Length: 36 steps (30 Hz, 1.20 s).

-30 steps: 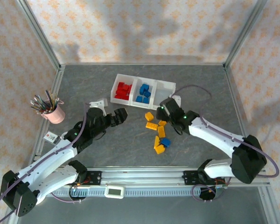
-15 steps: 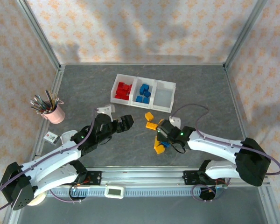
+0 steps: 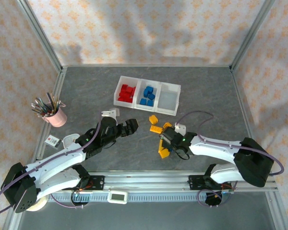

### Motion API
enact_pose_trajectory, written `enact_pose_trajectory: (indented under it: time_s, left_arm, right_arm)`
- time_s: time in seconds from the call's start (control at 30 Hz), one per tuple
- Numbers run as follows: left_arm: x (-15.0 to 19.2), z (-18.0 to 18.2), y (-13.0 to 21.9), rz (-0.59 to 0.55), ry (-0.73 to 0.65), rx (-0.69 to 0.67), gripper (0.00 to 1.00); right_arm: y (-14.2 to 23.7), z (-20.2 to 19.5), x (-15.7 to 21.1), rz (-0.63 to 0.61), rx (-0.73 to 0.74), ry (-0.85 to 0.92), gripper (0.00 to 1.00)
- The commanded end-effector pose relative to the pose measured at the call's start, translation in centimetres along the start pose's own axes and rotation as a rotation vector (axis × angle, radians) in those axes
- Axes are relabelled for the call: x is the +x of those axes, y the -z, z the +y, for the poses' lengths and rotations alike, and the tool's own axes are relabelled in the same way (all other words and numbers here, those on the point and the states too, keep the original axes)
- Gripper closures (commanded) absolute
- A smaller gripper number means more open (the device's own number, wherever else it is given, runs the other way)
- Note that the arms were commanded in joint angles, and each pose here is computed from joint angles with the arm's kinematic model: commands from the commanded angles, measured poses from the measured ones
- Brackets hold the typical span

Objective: Sort the legos into containers by color
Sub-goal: Pick up the lego from the bottom-center of the table.

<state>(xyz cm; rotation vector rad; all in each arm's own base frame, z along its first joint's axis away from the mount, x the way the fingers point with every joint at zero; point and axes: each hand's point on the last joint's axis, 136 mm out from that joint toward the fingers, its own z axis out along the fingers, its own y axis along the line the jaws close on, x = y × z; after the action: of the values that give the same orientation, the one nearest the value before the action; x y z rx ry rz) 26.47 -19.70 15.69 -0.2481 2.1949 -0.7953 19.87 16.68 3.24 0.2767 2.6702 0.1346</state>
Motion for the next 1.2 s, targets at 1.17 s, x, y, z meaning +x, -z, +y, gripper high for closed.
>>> enact_pose_trajectory:
  time_s: [1.17]
  left_arm:
    - [-4.4, -0.4, 2.1, -0.159, -0.016, -0.058, 0.01]
  right_arm:
    - [5.1, 3.7, -9.1, -0.193, -0.050, 0.096, 0.63]
